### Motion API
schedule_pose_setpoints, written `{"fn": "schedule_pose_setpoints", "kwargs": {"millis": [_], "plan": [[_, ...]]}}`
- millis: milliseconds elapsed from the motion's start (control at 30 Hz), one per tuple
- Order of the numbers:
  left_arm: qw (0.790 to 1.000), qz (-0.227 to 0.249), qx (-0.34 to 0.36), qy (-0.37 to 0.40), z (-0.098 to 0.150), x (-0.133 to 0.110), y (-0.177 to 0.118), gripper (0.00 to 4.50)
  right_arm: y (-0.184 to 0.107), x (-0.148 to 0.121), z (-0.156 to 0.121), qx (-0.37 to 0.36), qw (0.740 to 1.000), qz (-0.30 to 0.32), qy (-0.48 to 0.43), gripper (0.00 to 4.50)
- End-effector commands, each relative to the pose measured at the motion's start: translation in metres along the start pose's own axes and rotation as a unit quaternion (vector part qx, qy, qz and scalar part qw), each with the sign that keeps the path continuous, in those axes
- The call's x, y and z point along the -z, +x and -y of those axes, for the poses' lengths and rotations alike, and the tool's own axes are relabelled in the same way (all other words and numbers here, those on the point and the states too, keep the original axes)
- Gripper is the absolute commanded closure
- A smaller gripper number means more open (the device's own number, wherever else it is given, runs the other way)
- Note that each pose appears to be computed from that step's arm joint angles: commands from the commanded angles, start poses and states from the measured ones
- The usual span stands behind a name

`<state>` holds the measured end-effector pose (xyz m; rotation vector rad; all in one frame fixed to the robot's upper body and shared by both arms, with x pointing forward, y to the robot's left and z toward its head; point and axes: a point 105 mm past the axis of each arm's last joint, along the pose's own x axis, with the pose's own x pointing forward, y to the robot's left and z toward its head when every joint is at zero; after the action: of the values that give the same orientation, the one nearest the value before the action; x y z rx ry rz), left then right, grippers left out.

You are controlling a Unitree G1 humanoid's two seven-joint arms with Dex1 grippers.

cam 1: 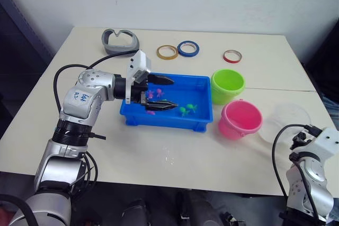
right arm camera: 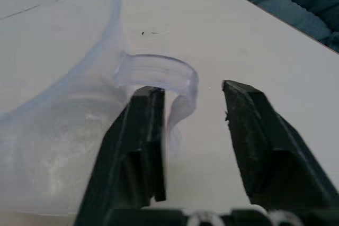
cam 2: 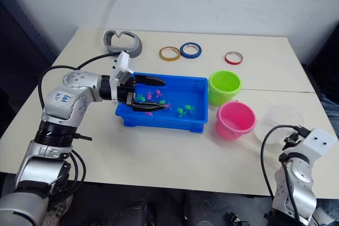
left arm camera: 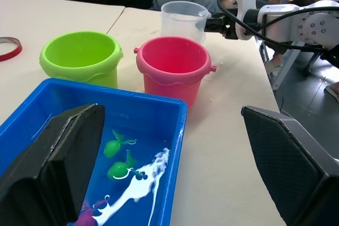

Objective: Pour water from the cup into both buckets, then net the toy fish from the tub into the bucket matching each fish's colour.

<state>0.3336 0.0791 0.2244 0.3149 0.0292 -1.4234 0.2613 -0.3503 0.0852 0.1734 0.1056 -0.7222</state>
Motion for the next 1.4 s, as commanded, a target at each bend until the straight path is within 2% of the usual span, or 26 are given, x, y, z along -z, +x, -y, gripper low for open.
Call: {"fn": "schedule_pose_setpoints", "kwargs": {"millis": [33, 500, 733, 1000, 1400], "plan": [[1.0, 0.013, 0.001, 0.021, 0.002, -0.012, -0.002, 0.0, -0.004, -0.021, 0.003, 0.004, 0.999, 0.043, -0.001, 4.44], [1.0, 0.016, 0.007, 0.019, 0.003, -0.012, 0.0, 0.0, -0.007, -0.025, 0.006, 0.003, 0.999, 0.047, -0.004, 4.48], [1.0, 0.016, 0.006, 0.019, 0.003, -0.012, 0.0, 0.0, -0.007, -0.027, 0.004, -0.02, 0.999, 0.032, 0.029, 4.48], [1.0, 0.018, 0.005, 0.02, -0.002, -0.013, 0.0, 0.0, -0.008, -0.056, 0.005, -0.085, 0.995, 0.035, 0.026, 4.48], [0.999, 0.036, 0.023, 0.014, -0.002, -0.021, 0.0, 0.0, -0.014, -0.116, -0.017, -0.198, 0.972, 0.076, -0.104, 4.48]]}}
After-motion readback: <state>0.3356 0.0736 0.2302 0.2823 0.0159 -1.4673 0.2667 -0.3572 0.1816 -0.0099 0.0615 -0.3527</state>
